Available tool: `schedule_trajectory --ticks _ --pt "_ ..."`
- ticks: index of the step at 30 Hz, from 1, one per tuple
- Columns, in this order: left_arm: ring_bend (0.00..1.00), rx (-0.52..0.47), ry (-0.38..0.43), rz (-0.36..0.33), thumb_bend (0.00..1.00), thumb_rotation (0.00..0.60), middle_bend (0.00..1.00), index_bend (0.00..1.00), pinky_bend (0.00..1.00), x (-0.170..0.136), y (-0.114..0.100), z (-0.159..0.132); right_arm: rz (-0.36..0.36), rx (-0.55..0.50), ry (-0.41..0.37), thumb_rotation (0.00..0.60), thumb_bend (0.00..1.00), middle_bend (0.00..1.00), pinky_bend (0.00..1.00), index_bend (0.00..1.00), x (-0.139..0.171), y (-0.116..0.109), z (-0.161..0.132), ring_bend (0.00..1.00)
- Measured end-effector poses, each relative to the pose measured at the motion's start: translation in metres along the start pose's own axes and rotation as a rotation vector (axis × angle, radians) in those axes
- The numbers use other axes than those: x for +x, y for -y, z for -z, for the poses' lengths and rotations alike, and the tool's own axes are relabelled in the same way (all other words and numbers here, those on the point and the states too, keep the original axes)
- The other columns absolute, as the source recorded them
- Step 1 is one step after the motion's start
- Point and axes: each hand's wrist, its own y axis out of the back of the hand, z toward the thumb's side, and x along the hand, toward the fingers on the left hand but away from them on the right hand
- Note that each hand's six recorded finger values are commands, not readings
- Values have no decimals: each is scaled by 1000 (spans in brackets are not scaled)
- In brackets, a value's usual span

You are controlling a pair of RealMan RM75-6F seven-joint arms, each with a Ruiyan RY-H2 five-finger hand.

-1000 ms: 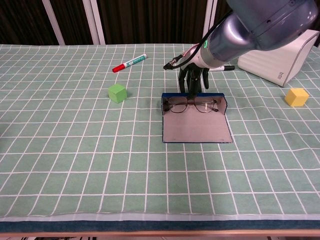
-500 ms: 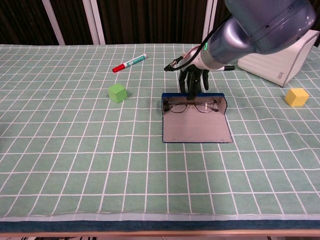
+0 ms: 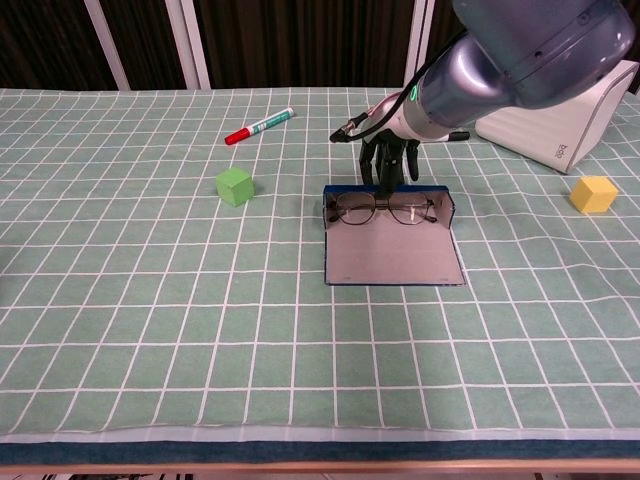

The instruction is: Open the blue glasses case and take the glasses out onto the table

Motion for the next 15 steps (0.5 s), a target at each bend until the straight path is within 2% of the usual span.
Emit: schedule_trajectory --ticks 15 --pt "0 -5 -2 2 470 600 0 125 38 0 0 0 7 -1 -7 600 492 468 331 446 0 -1 -1 375"
